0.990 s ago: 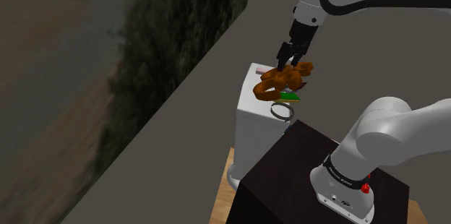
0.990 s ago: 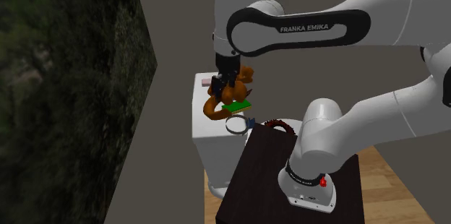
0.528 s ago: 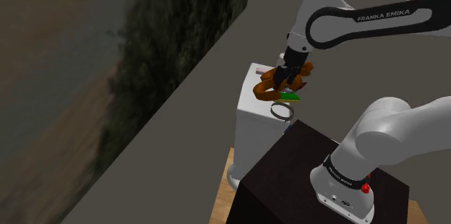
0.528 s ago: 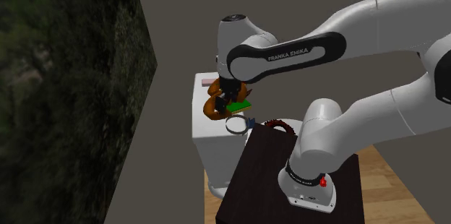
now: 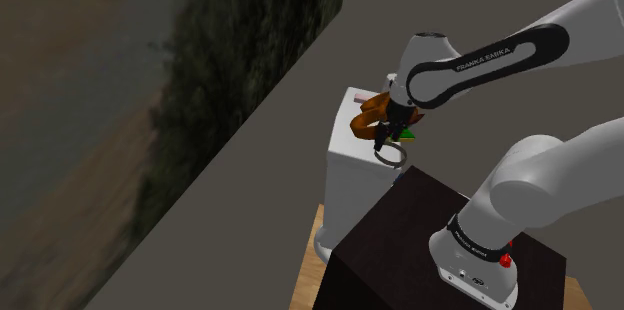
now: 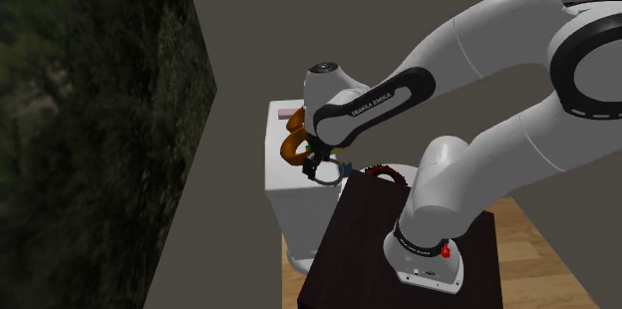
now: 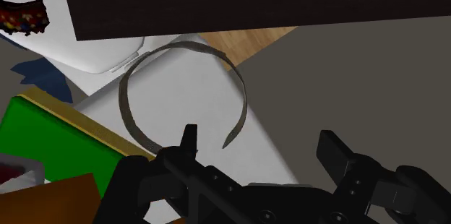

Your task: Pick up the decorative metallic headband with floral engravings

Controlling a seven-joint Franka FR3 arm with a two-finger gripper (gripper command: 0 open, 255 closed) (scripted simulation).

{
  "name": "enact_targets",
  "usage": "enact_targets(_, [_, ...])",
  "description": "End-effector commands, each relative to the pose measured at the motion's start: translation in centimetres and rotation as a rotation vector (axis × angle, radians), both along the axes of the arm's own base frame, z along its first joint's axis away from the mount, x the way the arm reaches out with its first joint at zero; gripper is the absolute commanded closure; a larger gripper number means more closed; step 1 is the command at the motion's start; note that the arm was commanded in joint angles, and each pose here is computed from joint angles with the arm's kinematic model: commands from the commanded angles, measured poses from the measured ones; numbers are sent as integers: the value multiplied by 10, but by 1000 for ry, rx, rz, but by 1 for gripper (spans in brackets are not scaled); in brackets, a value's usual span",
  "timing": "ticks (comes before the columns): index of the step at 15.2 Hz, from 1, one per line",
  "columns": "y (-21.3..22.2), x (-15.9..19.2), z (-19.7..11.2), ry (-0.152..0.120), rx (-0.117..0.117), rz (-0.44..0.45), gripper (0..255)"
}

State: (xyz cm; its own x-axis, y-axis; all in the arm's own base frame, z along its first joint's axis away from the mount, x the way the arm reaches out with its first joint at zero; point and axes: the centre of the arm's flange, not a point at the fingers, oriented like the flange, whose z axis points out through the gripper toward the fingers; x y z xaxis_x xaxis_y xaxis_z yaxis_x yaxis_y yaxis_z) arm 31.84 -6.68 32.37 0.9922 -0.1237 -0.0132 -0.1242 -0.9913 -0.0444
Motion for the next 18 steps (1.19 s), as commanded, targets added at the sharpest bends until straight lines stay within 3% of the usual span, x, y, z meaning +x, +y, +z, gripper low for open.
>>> enact_targets(1, [-1, 0, -17, 1, 0, -1, 0])
enact_targets(9, [-1, 0, -52, 1, 0, -1, 0])
enact_targets(10, [-1, 0, -52, 1, 0, -1, 255])
enact_targets(18, [-1, 0, -52, 1, 0, -1, 255])
